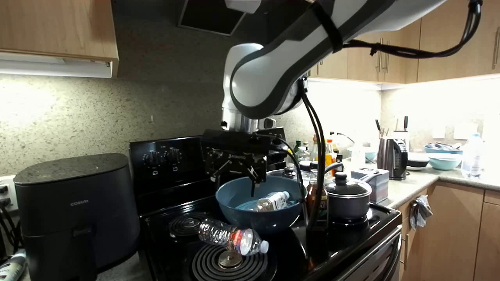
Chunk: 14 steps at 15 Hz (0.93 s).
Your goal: Put the two bottles on the stove in the bowl.
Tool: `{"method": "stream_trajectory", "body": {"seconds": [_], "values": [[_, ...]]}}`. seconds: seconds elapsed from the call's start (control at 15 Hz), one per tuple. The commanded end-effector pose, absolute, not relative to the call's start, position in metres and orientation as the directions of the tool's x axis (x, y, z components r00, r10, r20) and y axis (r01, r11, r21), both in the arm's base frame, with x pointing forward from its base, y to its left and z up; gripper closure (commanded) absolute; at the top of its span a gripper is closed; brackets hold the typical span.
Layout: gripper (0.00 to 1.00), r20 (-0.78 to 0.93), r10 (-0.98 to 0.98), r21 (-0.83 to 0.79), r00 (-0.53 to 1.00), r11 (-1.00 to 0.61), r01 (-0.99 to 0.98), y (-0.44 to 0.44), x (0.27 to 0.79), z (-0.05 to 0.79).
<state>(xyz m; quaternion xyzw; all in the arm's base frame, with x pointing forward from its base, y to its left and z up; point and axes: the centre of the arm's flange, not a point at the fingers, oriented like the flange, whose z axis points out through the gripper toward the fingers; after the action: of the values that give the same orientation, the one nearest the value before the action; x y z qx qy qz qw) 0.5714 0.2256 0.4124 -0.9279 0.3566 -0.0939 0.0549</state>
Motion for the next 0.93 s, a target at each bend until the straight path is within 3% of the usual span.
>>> {"method": "stream_trajectory", "body": {"seconds": [0.0,0.4,0.87], "values": [[0.00,0.110,-0.515,-0.143,0.850,-0.855,-0.499,0.252,0.543,0.435],[0.00,-0.054,-0.260,-0.162,0.964,-0.950,-0.266,0.268,0.540,0.418],[0.00,-0.269,-0.031,-0.078,0.963,-0.996,-0.053,0.260,0.565,0.372]]}}
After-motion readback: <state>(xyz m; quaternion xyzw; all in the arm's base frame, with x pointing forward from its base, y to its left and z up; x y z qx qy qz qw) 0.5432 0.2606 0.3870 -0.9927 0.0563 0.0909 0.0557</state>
